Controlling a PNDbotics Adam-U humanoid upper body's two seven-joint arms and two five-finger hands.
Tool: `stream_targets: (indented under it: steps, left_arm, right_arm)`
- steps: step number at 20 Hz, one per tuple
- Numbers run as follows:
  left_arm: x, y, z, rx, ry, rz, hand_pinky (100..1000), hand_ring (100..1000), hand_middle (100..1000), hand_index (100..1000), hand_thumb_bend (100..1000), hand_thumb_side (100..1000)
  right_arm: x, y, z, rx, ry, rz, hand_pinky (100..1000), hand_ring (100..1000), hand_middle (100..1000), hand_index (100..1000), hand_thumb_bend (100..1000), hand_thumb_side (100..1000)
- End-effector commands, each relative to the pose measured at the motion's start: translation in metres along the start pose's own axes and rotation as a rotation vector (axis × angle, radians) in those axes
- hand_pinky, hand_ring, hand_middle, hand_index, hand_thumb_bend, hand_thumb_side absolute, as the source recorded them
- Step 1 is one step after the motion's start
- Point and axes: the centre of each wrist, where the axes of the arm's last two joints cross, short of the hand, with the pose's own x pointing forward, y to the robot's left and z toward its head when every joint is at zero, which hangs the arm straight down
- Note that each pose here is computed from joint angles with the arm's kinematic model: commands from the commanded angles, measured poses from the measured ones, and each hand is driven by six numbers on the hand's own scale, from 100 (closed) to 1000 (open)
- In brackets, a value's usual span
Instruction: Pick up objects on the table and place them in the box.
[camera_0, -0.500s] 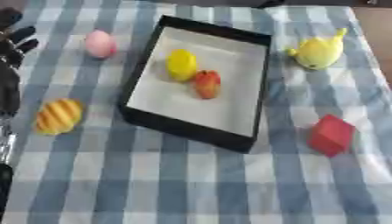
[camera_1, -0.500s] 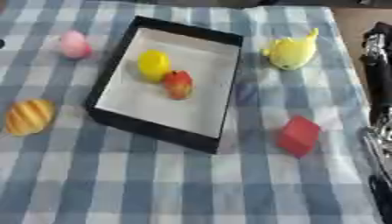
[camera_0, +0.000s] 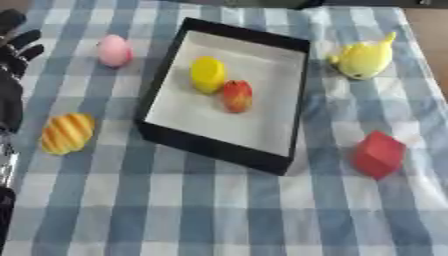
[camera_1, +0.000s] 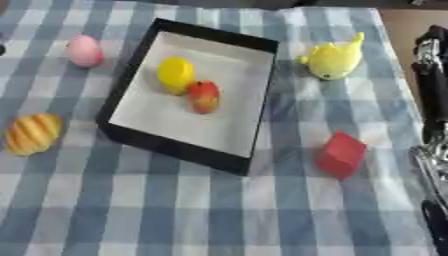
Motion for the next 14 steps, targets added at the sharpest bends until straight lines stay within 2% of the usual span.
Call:
stream_targets:
  steps: [1,11,14]
  left_arm:
    - [0.009,0.002,-0.005,-0.003,-0.031,-0.019,848,803,821,824,129,802]
    - [0.009,0.002,-0.005,-0.001,-0.032,-0.018,848,803,820,823,130,803]
    - [0.009,0.003,-0.004,-0.002,-0.029,-0.021,848,804,820,824,129,804]
  right_arm:
    - [0.007,-0.005,-0.005,0.001,-0.035,0.021,787,799,715,827,100,751]
    - [0.010,-0.006,-0.010,0.006,-0.045,0.027,787,801,718,829,100,744]
    - [0.016,-0.011,-0.018,0.016,-0.065,0.058,792,809,730,834,100,723]
